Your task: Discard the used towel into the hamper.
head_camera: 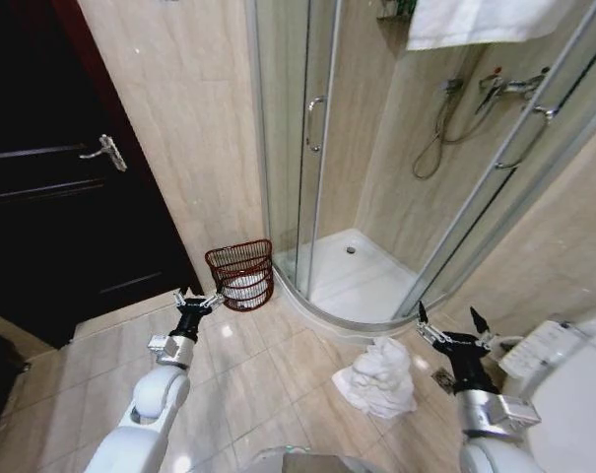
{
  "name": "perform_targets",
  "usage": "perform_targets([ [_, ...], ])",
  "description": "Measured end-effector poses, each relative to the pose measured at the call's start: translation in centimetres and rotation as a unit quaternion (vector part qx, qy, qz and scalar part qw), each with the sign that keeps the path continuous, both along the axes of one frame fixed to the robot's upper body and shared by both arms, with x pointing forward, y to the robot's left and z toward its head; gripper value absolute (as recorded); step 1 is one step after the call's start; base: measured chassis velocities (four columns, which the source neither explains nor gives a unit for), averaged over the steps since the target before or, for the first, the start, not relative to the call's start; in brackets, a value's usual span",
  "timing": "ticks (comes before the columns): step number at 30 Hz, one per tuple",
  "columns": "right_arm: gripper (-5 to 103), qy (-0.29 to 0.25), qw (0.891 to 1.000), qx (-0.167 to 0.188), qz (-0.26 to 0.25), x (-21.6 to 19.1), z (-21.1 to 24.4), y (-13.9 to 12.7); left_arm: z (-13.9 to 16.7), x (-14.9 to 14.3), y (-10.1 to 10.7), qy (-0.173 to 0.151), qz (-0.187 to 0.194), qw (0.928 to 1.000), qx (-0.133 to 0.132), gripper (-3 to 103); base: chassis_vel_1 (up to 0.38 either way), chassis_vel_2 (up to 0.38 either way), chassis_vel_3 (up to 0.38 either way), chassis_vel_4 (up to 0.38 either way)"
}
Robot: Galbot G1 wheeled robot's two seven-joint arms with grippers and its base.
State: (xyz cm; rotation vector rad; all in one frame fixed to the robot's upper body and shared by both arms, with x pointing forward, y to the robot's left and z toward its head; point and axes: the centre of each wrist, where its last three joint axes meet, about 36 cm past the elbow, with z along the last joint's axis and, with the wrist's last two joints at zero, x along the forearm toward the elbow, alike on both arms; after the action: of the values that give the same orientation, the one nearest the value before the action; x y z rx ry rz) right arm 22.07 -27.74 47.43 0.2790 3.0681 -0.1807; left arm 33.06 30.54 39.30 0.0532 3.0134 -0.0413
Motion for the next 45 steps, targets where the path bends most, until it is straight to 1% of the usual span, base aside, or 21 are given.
perform_targets([
  [1,100,-0.001,1.000,0.001,0.000,0.1,-0.1,0.0,-0.1,0.1,-0.1,-0.001,0.000,1.0000,-0.002,99,-0.063,-0.139,0.034,0.187],
  [2,100,-0.002,1.000,0.002,-0.001,0.3,-0.1,0.0,-0.2,0.1,-0.3,-0.002,-0.001,1.0000,-0.003,96,-0.046,-0.139,0.062,0.062],
  [5,100,-0.006,1.000,0.005,-0.004,0.6,-0.2,0.1,-0.1,0.2,-0.3,-0.004,-0.004,1.0000,-0.007,100,-0.005,-0.071,0.055,0.025],
  [7,100,-0.010,1.000,0.007,-0.007,0.8,-0.1,0.1,0.4,0.6,-0.5,-0.009,-0.006,0.9996,-0.024,102,0.004,-0.024,0.026,0.009],
  [9,100,-0.012,1.000,0.008,-0.008,0.9,-0.1,0.1,0.6,0.8,-0.6,-0.012,-0.004,0.9995,-0.029,102,0.000,0.000,0.000,0.000],
  [10,100,-0.014,1.000,0.009,-0.010,1.0,-0.1,0.1,0.9,1.1,-0.7,-0.016,-0.002,0.9994,-0.032,100,0.000,0.000,0.000,0.000],
  [11,100,-0.015,1.000,0.009,-0.011,1.1,-0.1,0.1,1.1,1.3,-0.7,-0.019,-0.002,0.9993,-0.031,100,0.000,0.000,0.000,0.000],
  [12,100,-0.016,1.000,0.009,-0.012,1.2,0.0,0.1,1.4,1.4,-0.7,-0.019,-0.004,0.9995,-0.026,96,0.000,0.000,0.000,0.000],
  [15,100,-0.018,1.000,0.010,-0.016,1.3,0.0,0.1,1.7,1.4,-0.8,-0.019,-0.008,0.9996,-0.019,100,0.000,0.000,0.000,0.000],
  [20,100,-0.024,0.999,0.012,-0.021,1.4,0.4,0.0,2.0,1.4,-1.6,-0.013,-0.014,0.9997,-0.017,100,0.000,0.000,0.000,0.000],
  [24,100,-0.029,0.999,0.016,-0.018,1.6,1.0,0.0,1.9,1.8,-2.3,-0.012,-0.003,0.9997,-0.020,100,0.000,0.000,0.000,0.000],
  [26,100,-0.033,0.999,0.020,-0.013,1.8,1.2,-0.1,1.6,2.1,-2.5,-0.015,0.008,0.9998,-0.013,100,0.000,0.000,0.000,0.000],
  [28,100,-0.041,0.999,0.027,-0.009,2.0,1.4,0.1,1.5,2.3,-2.8,-0.020,0.026,0.9992,-0.021,100,0.000,0.000,0.000,0.000],
  [29,100,-0.041,0.999,0.027,-0.009,2.0,1.4,0.1,1.5,2.3,-2.8,-0.020,0.026,0.9992,-0.021,100,0.000,0.000,0.000,0.000],
  [31,100,-0.047,0.998,0.036,0.005,2.5,1.4,0.4,1.6,2.1,-3.4,-0.018,0.037,0.9986,-0.032,100,0.000,0.000,0.000,0.000],
  [33,100,-0.048,0.998,0.038,0.016,2.8,1.3,0.5,1.6,2.0,-3.5,-0.018,0.042,0.9984,-0.033,100,0.000,0.000,0.000,0.000],
  [35,100,-0.048,0.997,0.042,0.036,3.1,1.1,0.8,1.6,1.9,-3.5,-0.021,0.048,0.9983,-0.027,100,0.000,0.000,0.000,0.000],
  [36,100,-0.048,0.997,0.042,0.036,3.1,1.1,0.8,1.6,1.9,-3.5,-0.021,0.048,0.9983,-0.027,100,0.000,0.000,0.000,0.000],
  [38,100,-0.040,0.996,0.055,0.066,2.9,0.9,1.1,1.9,1.8,-3.0,-0.025,0.055,0.9981,-0.015,100,0.000,0.000,0.000,0.000],
  [40,100,-0.033,0.994,0.059,0.081,2.5,0.7,1.1,2.1,1.7,-2.6,-0.028,0.061,0.9977,-0.005,100,0.000,0.000,0.000,0.000],
  [45,100,-0.033,0.995,0.057,0.080,2.3,0.8,0.9,2.6,1.1,-2.3,-0.029,0.066,0.9974,0.003,100,0.000,0.000,0.000,0.000],
])
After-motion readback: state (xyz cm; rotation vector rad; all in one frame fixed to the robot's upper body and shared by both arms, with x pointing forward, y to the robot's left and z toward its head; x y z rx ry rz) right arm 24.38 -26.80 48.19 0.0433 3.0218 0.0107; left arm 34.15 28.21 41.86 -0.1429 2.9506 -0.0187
